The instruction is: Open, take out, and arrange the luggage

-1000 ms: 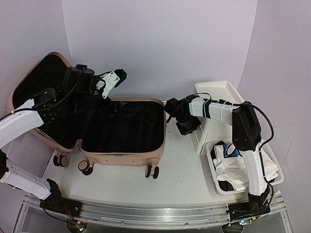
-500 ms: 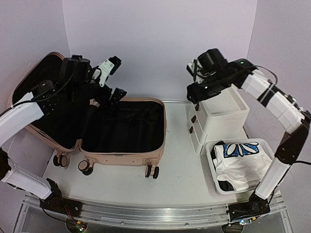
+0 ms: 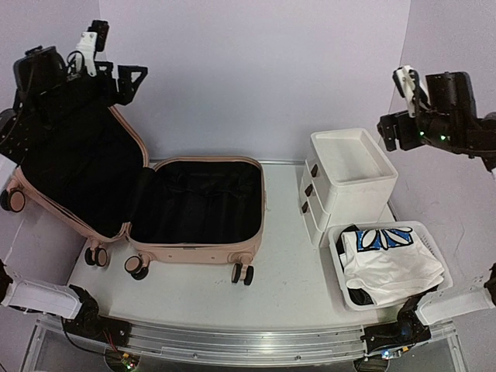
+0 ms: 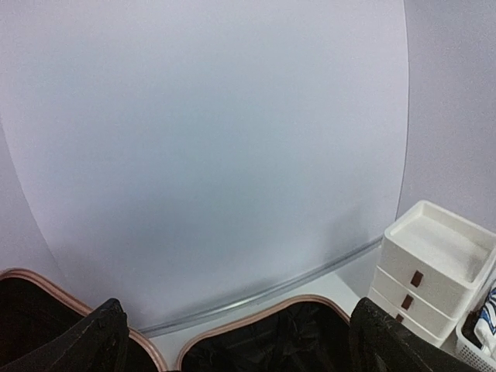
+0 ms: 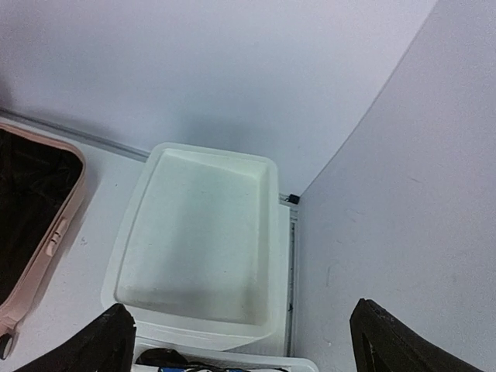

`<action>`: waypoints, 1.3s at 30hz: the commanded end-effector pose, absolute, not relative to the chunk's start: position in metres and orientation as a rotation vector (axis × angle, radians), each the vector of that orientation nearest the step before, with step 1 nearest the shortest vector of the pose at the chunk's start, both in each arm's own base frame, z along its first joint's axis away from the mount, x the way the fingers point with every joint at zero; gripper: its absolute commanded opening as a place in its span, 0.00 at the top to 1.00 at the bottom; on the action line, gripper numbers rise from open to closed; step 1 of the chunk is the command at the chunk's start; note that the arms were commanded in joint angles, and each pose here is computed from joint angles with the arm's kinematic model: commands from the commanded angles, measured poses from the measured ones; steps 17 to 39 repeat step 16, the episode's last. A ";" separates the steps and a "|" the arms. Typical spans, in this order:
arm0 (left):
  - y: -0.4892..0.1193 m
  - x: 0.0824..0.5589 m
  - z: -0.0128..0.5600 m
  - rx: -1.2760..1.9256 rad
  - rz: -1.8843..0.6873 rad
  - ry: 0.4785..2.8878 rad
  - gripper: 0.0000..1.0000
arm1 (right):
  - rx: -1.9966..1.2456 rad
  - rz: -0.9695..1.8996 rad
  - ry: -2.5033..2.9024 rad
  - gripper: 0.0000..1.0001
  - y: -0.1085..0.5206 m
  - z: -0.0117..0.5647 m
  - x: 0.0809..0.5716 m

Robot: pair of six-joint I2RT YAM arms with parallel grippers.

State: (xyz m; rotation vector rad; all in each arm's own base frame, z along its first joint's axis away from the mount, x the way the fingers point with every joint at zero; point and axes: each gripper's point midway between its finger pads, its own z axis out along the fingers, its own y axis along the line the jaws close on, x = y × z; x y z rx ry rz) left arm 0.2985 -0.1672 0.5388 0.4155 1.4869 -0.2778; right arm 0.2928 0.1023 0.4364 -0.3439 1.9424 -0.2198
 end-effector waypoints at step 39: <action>-0.096 0.231 0.604 0.219 -0.223 1.262 0.00 | -0.278 -0.118 1.753 0.02 0.087 0.466 0.266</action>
